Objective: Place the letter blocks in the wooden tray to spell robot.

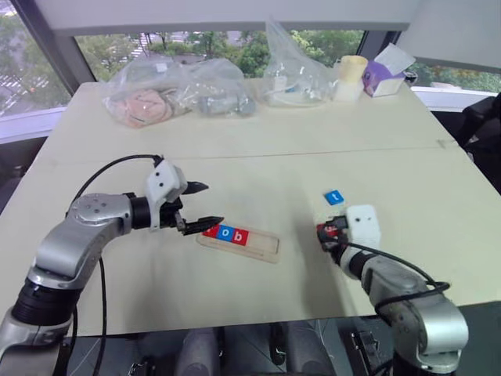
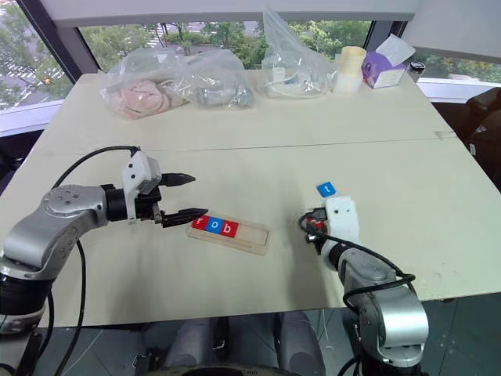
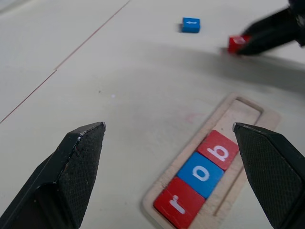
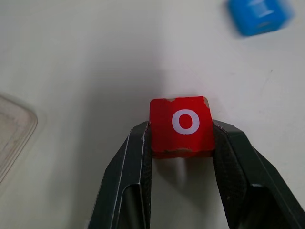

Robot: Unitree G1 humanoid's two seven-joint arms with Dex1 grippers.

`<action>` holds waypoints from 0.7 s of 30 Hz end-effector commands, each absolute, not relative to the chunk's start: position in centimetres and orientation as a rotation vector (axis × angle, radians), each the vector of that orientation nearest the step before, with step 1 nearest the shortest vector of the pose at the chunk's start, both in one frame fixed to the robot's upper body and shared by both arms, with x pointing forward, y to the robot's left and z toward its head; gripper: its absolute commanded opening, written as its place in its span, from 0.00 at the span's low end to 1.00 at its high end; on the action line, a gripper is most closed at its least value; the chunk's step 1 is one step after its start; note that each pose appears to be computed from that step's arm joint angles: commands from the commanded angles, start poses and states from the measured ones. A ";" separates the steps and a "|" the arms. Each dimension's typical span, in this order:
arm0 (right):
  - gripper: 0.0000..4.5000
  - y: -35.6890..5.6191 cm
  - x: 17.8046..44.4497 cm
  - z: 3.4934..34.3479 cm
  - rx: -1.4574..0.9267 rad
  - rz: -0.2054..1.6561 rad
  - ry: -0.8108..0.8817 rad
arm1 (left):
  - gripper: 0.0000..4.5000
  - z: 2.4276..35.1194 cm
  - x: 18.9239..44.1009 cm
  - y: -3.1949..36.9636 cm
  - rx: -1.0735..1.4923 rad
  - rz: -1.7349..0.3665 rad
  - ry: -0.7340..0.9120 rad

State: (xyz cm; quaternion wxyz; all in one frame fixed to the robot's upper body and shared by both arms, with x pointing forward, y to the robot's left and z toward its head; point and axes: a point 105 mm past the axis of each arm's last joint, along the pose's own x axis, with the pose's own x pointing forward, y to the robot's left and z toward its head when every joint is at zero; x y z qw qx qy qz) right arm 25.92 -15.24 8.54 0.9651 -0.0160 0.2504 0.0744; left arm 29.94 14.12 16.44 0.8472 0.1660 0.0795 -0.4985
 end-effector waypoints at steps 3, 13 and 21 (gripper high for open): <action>0.69 -14.9 26.0 8.7 -0.015 0.140 0.500 | 1.00 16.6 29.7 13.9 0.380 -1.069 0.139; 0.99 -17.0 26.2 15.2 -0.249 0.718 0.140 | 1.00 16.3 28.2 14.0 0.398 -1.185 0.194; 0.99 -21.7 27.1 10.1 -0.460 0.928 0.310 | 1.00 17.6 26.7 14.3 0.516 -1.295 0.229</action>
